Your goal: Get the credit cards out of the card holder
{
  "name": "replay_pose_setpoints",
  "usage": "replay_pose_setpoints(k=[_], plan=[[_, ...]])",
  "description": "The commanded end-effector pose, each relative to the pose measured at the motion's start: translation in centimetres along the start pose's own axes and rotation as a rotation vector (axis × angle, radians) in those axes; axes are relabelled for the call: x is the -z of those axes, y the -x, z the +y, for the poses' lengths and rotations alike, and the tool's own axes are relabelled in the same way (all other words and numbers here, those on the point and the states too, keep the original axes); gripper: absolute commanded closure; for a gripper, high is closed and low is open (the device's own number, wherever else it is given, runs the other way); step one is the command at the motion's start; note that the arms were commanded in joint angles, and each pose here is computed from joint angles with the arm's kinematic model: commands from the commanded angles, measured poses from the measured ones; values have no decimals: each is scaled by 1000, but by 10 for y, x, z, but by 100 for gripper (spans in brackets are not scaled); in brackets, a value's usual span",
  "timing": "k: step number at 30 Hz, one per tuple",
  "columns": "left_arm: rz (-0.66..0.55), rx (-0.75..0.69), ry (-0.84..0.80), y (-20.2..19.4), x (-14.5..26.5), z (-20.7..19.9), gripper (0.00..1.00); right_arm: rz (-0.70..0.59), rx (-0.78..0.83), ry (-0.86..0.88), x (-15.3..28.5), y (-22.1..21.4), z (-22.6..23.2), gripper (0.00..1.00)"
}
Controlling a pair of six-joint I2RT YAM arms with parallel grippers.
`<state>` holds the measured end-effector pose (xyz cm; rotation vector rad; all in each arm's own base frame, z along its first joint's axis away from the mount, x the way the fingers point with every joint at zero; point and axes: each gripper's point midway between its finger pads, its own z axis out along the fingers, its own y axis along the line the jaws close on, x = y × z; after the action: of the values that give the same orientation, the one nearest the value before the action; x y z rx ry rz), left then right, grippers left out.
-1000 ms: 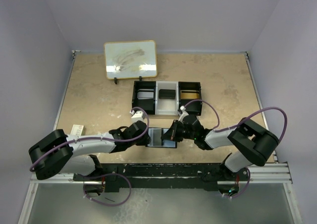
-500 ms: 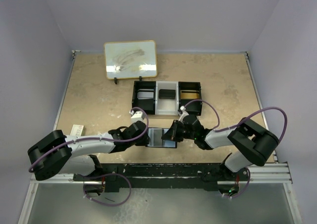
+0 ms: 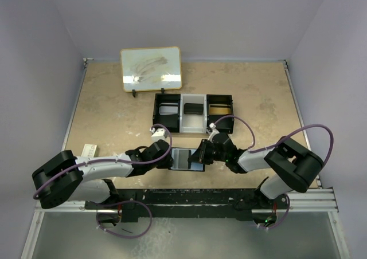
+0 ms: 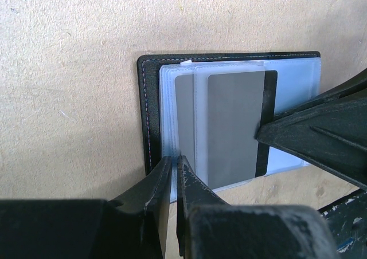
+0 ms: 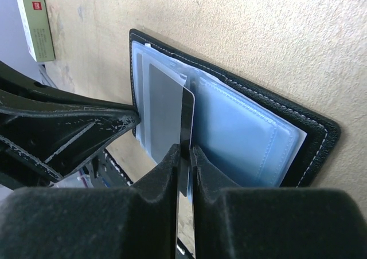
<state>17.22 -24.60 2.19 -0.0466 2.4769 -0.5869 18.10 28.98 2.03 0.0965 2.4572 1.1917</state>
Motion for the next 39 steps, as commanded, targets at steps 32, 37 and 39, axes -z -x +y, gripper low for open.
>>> replay_pose_setpoints(k=[32,37,39], plan=[[22,-32,-6,-7,-20,-17,90,20,8,20,-1,-2,-3,89],[7,-39,22,-6,-13,-7,91,11,-1,30,0,0,1,78],[6,-43,28,-5,-13,-6,91,11,-2,31,0,0,1,76]])
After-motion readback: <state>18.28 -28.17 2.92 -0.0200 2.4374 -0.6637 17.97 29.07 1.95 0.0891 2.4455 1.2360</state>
